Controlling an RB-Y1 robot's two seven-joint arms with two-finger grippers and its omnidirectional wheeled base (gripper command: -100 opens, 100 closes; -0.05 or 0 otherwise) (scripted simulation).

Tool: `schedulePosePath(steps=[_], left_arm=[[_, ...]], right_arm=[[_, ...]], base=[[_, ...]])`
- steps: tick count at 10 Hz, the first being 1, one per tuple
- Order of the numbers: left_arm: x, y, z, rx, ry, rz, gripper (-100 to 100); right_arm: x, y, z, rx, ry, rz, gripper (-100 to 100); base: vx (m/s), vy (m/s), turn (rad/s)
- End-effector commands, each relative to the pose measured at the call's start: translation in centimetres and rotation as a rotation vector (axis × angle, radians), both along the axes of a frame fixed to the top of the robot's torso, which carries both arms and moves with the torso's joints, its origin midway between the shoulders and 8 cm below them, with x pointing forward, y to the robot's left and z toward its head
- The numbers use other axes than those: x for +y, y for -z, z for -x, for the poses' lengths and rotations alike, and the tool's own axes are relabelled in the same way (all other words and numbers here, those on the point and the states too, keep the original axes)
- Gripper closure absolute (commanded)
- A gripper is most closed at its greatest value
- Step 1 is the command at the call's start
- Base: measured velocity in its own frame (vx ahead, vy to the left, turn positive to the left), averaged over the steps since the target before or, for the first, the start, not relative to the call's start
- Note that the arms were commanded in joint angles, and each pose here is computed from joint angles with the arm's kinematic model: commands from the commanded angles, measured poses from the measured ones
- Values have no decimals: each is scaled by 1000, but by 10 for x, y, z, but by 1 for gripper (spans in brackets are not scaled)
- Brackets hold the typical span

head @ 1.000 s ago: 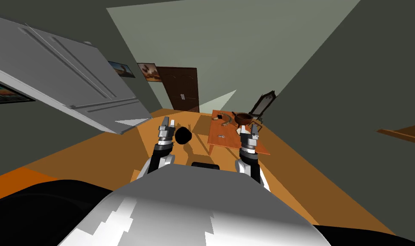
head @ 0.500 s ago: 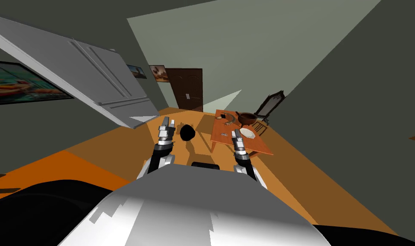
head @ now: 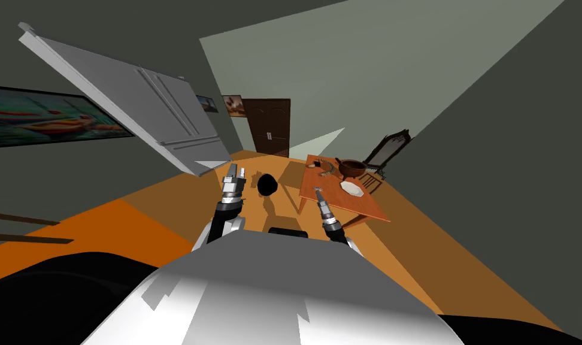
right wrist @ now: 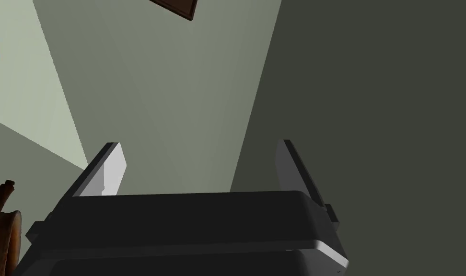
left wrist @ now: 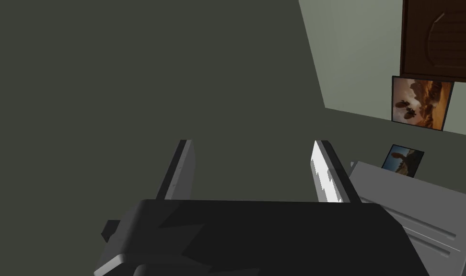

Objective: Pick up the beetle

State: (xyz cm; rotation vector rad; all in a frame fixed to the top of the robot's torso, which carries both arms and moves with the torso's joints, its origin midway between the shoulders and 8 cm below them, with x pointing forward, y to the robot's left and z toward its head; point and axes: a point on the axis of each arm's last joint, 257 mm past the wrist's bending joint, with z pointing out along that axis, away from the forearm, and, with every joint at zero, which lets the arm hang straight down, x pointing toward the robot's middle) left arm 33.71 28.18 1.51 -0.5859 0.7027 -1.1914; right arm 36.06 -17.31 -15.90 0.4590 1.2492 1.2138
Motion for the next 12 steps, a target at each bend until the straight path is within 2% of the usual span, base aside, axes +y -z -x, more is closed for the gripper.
schedulePosePath(steps=[1, 2, 3, 4, 5, 6, 7, 8, 9, 10, 11, 12], left_arm=[[0, 0, 0, 0, 0, 0, 0], [0, 0, 0, 0, 0, 0, 0], [0, 0, 0, 0, 0, 0, 0], [0, 0, 0, 0, 0, 0, 0], [0, 0, 0, 0, 0, 0, 0], [0, 0, 0, 0, 0, 0, 0], [0, 0, 0, 0, 0, 0, 0], [0, 0, 0, 0, 0, 0, 0], [0, 0, 0, 0, 0, 0, 0], [0, 0, 0, 0, 0, 0, 0], [0, 0, 0, 0, 0, 0, 0], [0, 0, 0, 0, 0, 0, 0]], right_arm=[[10, 45, 12, 90, -29, 91, -100], [11, 47, 14, 94, -40, 103, -100], [16, 82, 24, 157, -68, 177, -100], [18, 83, 25, 160, -72, 176, -100], [24, 115, 40, 219, -107, 249, -100], [23, 120, 41, 229, -106, 253, -100], [27, 151, 59, 285, -145, 327, -100], [25, 154, 59, 290, -146, 331, -100], [26, 184, 80, 344, -188, 410, -100], [21, 197, 84, 370, -185, 421, -100], [16, 229, 108, 429, -228, 506, -100], [14, 234, 111, 441, -230, 511, -100]], base=[[-37, 48, 231], [-19, 40, 108], [-1, 41, 188], [6, 26, 94], [10, 42, 217], [15, 27, 84], [27, 35, 207], [26, 28, 99], [39, 38, 179], [38, 25, 103], [49, 34, 231], [47, 25, 107]])
